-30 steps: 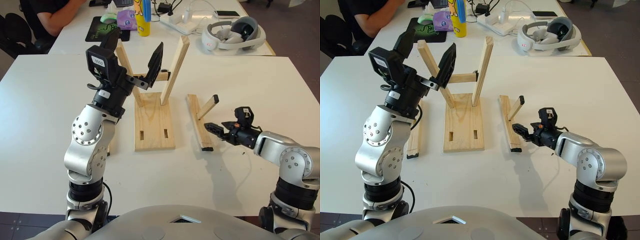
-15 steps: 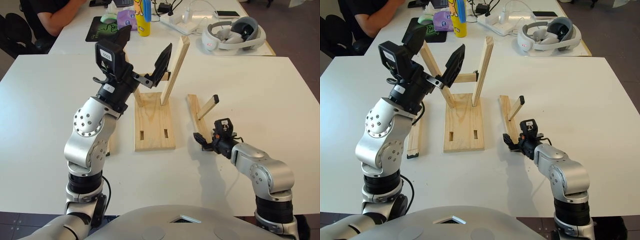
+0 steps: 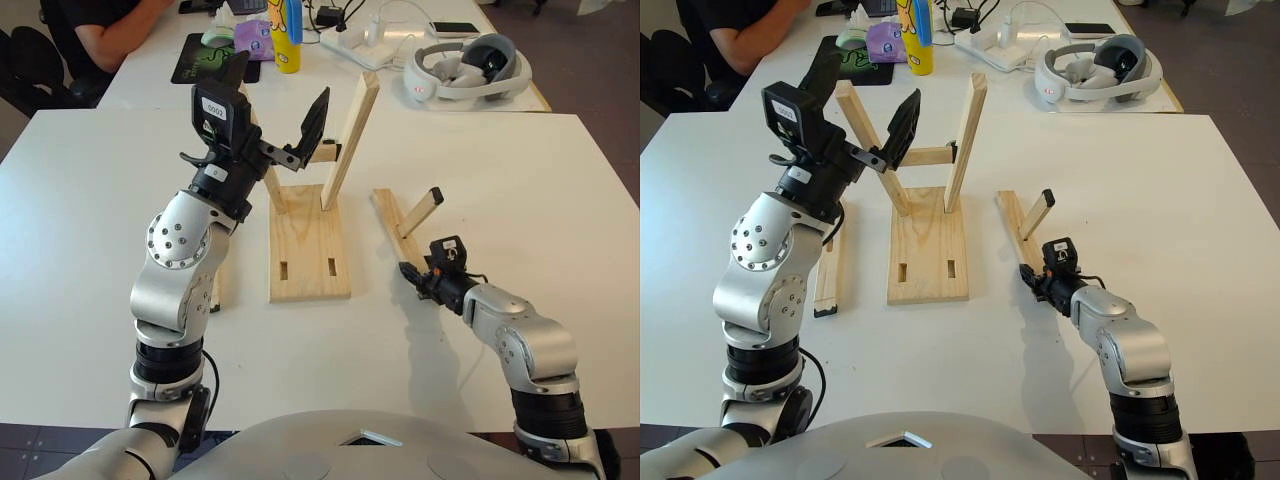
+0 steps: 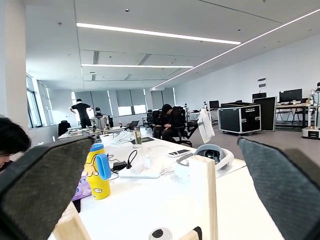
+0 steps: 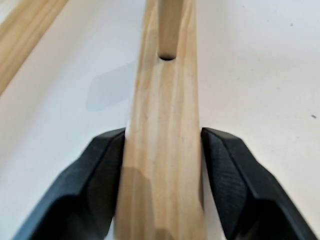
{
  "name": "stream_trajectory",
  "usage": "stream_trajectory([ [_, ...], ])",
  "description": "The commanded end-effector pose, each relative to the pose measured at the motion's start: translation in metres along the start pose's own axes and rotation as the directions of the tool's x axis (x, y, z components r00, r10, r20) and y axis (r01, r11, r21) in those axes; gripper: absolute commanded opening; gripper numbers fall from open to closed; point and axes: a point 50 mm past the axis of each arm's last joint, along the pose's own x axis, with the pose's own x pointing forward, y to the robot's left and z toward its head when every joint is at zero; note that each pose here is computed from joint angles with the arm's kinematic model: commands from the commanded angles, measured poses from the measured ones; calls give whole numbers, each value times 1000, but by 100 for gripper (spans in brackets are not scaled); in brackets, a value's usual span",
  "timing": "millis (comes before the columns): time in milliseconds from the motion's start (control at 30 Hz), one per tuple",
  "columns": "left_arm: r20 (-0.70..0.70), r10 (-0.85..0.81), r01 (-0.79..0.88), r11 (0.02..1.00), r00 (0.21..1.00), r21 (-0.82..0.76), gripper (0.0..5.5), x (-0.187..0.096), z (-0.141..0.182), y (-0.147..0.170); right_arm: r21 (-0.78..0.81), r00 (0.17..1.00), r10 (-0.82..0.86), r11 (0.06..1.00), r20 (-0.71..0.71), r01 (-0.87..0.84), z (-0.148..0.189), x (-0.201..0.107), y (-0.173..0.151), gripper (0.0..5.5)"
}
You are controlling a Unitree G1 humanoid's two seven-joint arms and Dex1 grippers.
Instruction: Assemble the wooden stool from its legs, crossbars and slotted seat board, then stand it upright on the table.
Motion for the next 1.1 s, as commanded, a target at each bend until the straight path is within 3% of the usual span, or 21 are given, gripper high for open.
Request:
stream_trajectory([
  [33,-93,95,-93,995,991,22,540,-1,-14,11,47,998,15,999,67,-18,14,1,-15,207],
  [200,-95,211,-212,977,973,0,540,4,-16,20,34,964,19,999,266,-29,65,-4,-43,207],
  [300,-98,208,-215,974,973,-75,540,6,-15,19,33,900,84,994,428,-109,109,-11,-54,207],
  [400,-70,112,-127,957,991,-262,540,8,-9,16,12,772,207,963,600,-268,151,-28,-55,207],
  [500,3,28,-24,895,1000,-446,540,7,0,17,-69,631,391,879,670,-471,177,-47,-43,207],
  [600,70,-14,49,841,997,-539,540,9,11,26,-151,488,568,740,663,-655,189,-69,-31,207],
  [700,93,-76,116,801,993,-587,540,11,16,28,-197,408,696,615,590,-763,187,-83,-22,207],
  [833,135,-261,281,676,956,-682,540,11,20,17,-206,347,816,480,463,-853,178,-89,-11,207],
  [1033,224,-451,430,430,864,-794,540,8,29,10,-185,273,888,358,369,-915,171,-94,-9,207],
  [1100,232,-479,443,392,847,-807,540,7,32,11,-174,259,904,331,340,-927,168,-96,-11,207],
])
